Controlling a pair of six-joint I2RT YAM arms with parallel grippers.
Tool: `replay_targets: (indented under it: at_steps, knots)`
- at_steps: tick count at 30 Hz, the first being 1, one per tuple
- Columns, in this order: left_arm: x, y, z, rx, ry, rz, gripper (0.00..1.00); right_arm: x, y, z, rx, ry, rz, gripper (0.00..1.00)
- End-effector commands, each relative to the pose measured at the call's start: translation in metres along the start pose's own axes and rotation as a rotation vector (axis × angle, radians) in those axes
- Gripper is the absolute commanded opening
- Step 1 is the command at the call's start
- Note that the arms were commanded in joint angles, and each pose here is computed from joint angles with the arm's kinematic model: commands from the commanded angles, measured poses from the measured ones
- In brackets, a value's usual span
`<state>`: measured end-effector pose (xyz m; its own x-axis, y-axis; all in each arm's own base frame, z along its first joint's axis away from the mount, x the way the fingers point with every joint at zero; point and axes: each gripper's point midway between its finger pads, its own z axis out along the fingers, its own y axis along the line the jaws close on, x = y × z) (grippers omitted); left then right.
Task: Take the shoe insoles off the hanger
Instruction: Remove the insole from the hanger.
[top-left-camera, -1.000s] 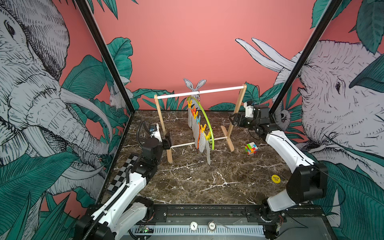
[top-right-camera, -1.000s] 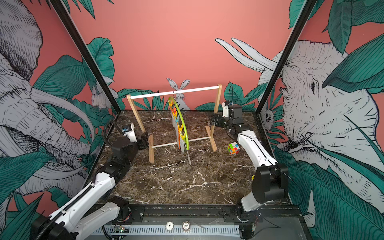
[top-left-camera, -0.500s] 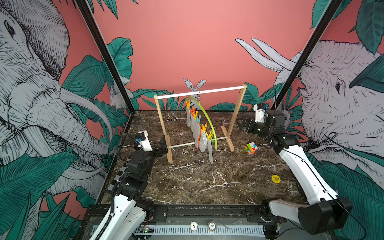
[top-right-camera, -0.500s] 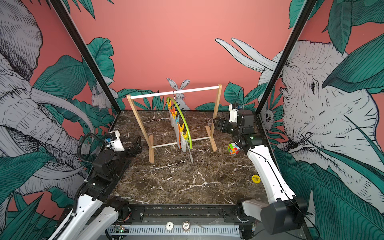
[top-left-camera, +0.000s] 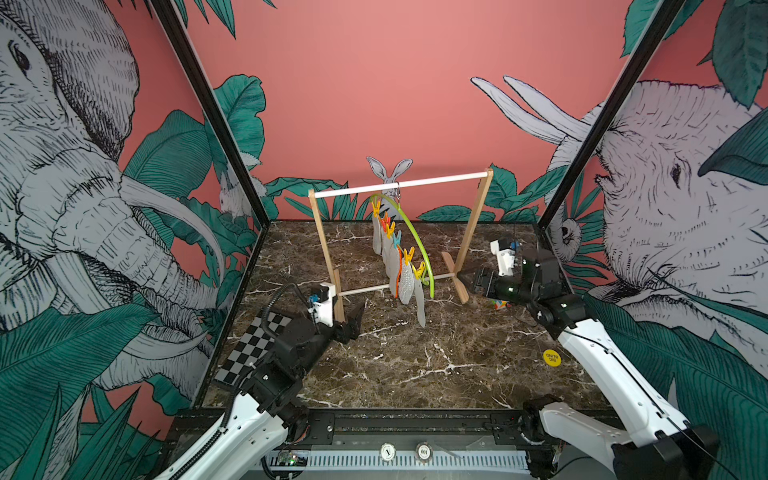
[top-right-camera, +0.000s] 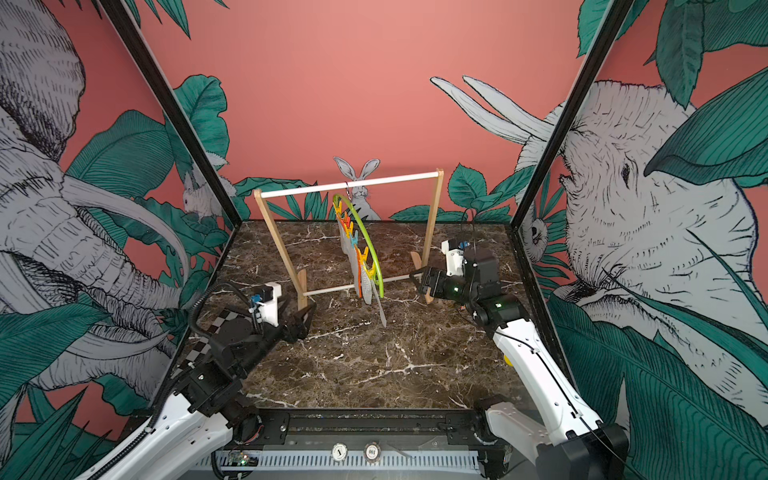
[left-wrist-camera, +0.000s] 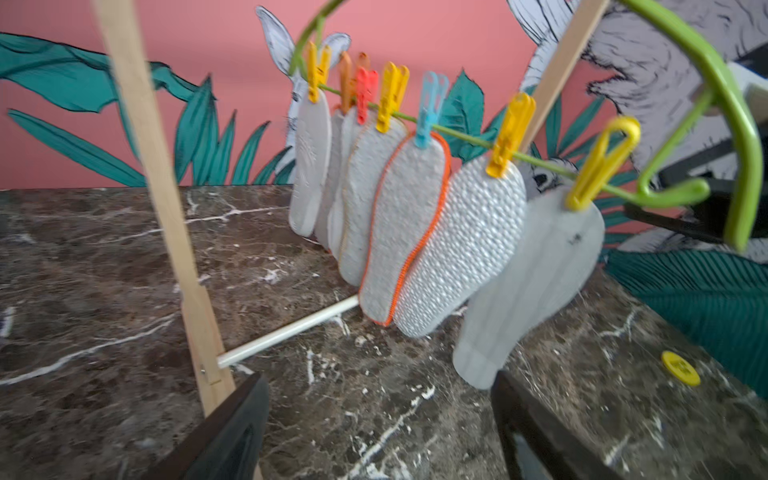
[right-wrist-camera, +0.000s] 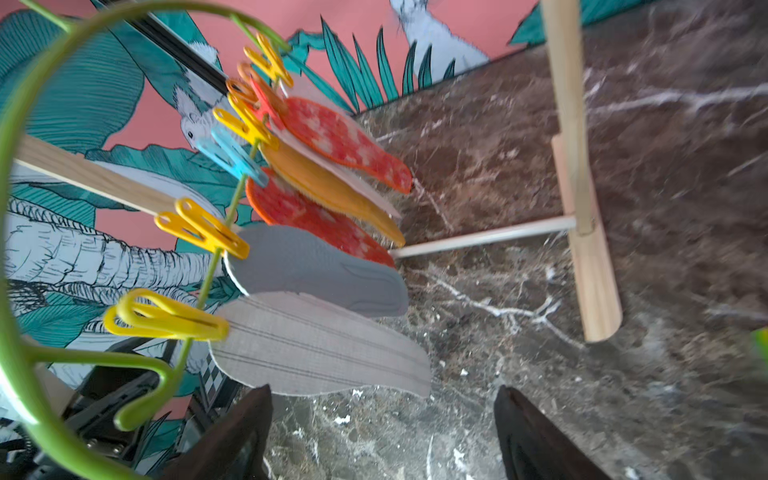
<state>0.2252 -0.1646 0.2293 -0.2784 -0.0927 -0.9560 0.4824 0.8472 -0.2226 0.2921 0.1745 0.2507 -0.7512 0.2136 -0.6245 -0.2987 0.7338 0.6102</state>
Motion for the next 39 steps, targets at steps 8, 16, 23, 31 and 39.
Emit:
replay_targets:
  at_steps: [8, 16, 23, 31, 39]
  knots:
    - [0.043, -0.051, 0.041, 0.037, -0.023, 0.126, 0.85, 0.056, -0.018, 0.065, 0.000, 0.087, 0.072, 0.84]
    - [0.063, -0.070, 0.068, 0.046, -0.023, 0.173, 0.87, 0.073, -0.014, 0.103, -0.021, 0.159, 0.068, 0.83]
    - [0.082, -0.072, 0.076, 0.045, 0.011, 0.201, 0.86, 0.086, -0.007, 0.111, -0.030, 0.182, 0.064, 0.83]
    - [0.101, -0.078, 0.081, 0.060, 0.047, 0.247, 0.84, 0.099, 0.003, 0.120, -0.038, 0.207, 0.051, 0.82]
    - [0.114, -0.080, 0.085, 0.036, 0.057, 0.279, 0.83, 0.104, 0.017, 0.128, -0.053, 0.225, 0.033, 0.82]
